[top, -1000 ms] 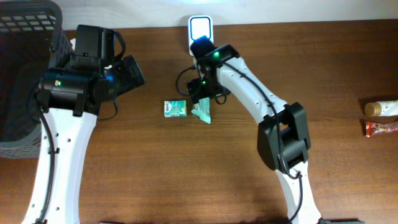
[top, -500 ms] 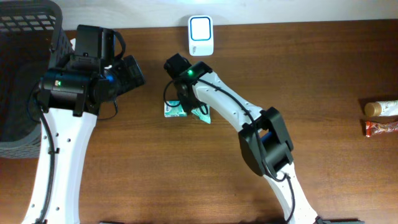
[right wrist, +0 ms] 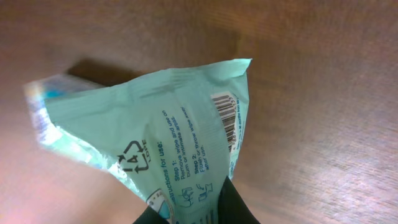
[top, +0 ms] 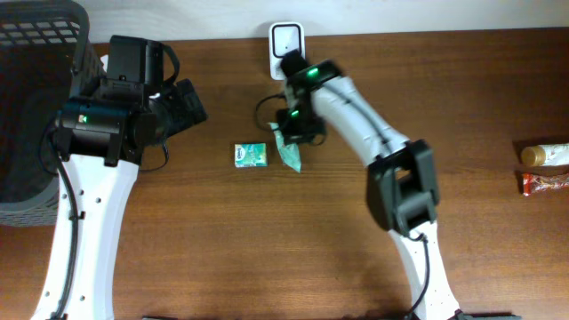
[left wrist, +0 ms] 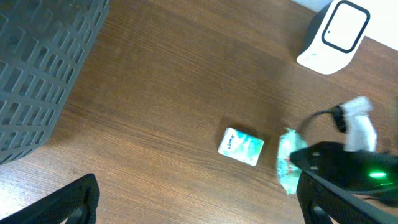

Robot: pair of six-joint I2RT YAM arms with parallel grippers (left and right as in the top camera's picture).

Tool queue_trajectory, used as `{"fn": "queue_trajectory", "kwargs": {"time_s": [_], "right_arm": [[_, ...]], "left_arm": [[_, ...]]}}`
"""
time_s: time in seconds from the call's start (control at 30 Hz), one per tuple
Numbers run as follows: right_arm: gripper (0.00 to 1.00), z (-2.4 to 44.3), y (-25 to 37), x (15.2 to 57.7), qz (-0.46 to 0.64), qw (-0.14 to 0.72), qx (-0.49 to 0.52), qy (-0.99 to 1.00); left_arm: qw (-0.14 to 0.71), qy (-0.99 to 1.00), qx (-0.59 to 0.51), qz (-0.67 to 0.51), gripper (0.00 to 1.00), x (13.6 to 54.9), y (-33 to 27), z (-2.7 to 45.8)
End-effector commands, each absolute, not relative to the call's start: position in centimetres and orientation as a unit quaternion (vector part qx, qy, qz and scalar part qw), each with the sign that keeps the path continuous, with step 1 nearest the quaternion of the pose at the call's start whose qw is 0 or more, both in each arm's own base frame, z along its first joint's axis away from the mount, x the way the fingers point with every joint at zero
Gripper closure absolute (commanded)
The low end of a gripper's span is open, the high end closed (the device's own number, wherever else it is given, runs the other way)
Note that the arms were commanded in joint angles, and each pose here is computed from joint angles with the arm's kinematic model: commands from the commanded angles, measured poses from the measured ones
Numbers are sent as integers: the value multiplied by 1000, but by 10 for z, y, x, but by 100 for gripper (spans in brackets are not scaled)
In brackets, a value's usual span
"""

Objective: Scan the item barcode

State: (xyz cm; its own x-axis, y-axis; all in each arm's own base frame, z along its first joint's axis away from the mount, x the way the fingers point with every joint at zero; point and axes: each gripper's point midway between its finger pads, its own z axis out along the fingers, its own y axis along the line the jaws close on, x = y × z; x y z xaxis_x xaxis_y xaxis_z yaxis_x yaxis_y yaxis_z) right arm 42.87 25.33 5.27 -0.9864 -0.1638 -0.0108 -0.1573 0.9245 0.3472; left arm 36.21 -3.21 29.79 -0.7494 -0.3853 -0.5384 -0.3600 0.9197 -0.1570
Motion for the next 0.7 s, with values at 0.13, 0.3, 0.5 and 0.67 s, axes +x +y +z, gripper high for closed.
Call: {"fn": "queue_trajectory", "kwargs": {"time_s": [0.13,0.3,0.5,0.67], "right_arm": [[85,61,208,422,-397,99,14,-912],[41,14,89,433,-185,88,-98,-974],[29,99,32,452,-60,20,-95,-994],[25,114,101,440,-59,22,8,-998]], "left_arm": [[296,935,-192,-20,1,362,-31,300],[296,935,-192,-20,1,362,-31,300],[296,935,-192,-20,1,362,-31,300],[296,935,-192,-20,1,362,-31,300]]}}
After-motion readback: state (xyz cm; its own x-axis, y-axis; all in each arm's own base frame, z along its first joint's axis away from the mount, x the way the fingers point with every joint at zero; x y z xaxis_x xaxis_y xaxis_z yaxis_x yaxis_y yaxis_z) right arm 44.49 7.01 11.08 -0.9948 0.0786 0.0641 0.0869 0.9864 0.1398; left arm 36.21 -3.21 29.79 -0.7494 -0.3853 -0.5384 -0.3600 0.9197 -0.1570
